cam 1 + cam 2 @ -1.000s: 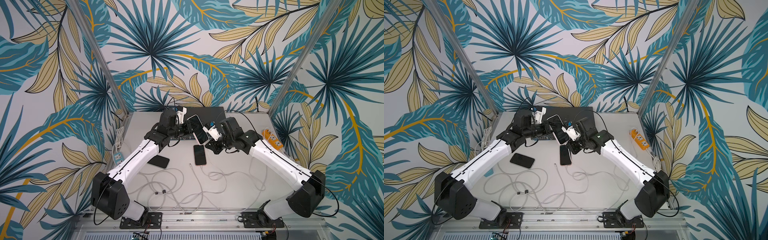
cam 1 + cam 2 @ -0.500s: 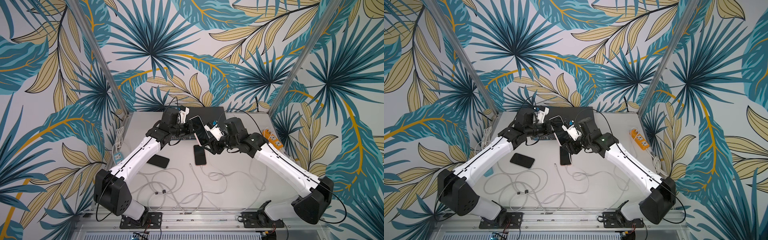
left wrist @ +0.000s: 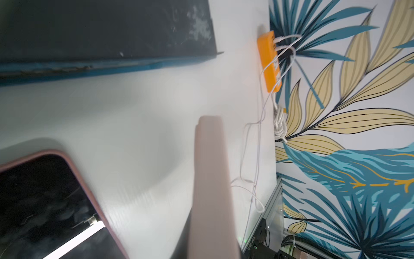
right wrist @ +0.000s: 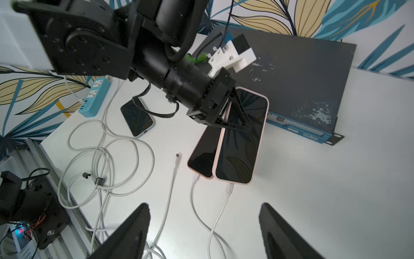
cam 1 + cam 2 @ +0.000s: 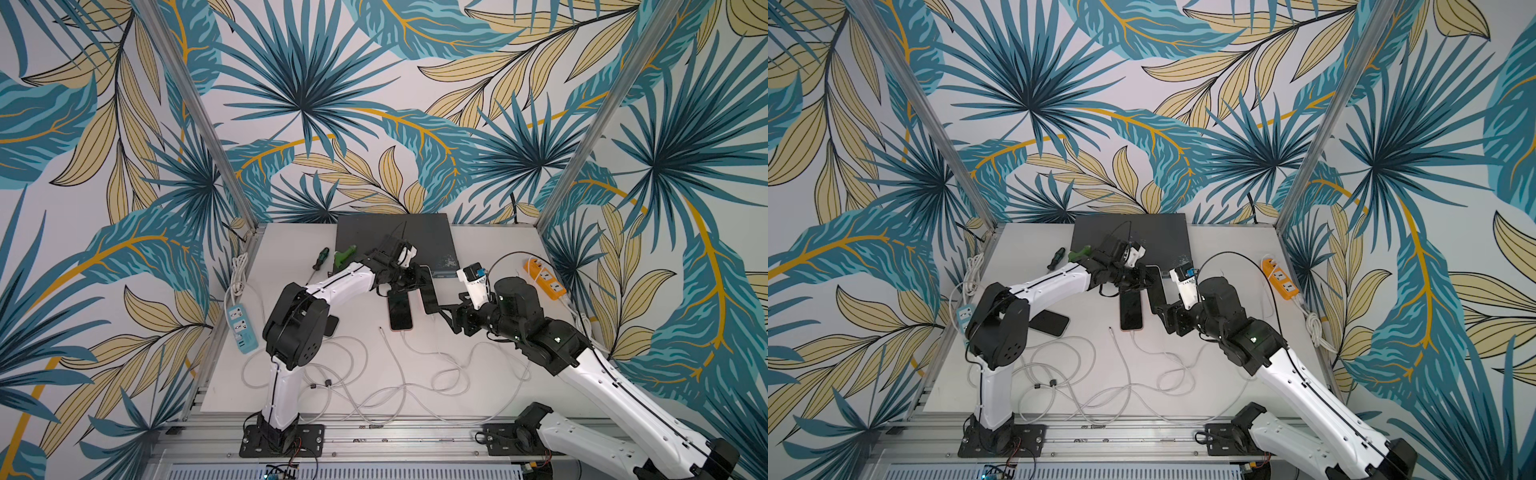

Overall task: Plug the charging cable into the phone
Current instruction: Place the phone at the center of the board, then pick up the phone at the center of the board.

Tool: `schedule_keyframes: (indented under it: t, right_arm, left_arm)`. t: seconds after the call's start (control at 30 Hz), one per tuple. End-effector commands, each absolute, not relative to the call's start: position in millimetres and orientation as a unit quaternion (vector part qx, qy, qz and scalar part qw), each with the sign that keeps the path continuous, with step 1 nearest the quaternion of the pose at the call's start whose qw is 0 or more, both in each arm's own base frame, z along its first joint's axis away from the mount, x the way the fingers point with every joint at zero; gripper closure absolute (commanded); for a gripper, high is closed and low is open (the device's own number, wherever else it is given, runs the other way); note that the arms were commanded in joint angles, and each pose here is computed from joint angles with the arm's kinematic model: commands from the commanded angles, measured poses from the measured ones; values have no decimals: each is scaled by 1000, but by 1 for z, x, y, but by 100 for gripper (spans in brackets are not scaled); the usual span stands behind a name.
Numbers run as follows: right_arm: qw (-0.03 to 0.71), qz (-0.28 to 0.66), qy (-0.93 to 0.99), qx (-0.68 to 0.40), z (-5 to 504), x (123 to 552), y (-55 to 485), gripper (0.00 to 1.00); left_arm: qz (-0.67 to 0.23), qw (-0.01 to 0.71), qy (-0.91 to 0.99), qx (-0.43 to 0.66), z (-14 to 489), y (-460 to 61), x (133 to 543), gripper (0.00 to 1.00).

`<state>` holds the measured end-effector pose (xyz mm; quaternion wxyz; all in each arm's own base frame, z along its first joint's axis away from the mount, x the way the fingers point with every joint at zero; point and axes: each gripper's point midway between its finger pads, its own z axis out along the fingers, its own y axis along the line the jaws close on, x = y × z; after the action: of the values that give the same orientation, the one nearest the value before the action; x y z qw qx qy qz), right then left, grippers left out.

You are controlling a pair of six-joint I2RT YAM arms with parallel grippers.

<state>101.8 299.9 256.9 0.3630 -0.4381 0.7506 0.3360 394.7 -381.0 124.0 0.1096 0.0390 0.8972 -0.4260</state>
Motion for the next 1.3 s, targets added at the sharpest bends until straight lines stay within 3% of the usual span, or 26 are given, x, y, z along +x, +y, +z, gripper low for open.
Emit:
schedule_keyframes:
  t: [0.0,0.1,0.27,0.33,0.47,0.77,0.9,1.03,1.27]
  right_arm:
    - [385,339,769,-381,258,115,293,20]
    - [379,325,782,-372,247,118,289,18]
    - [364,314,797,-365,232,120,288,18]
    - [365,316,797,-363,231,121,289,18]
    - [362,320,798,-361,227,122,293,18]
    - [348,321,800,-367,219,124,303,18]
    - [336,316,808,-367,214,127,309,18]
    - [324,322,811,-367,208,129,320,18]
    - [259,341,807,-407,182,127,365,19]
  left_arm:
    - [-449,121,883,58,144,-401,402,89]
    - [-449,108,886,51,129,-405,403,88]
    - [-436,95,894,48,107,-402,400,75]
    - [-434,91,895,47,101,-401,399,68]
    - [-415,86,904,55,94,-397,396,41]
    - [-350,93,929,81,101,-373,387,22]
    - [-274,92,956,56,103,-339,377,14]
    - [-215,142,966,26,127,-297,373,12]
    - [-173,222,950,-134,164,-173,356,11]
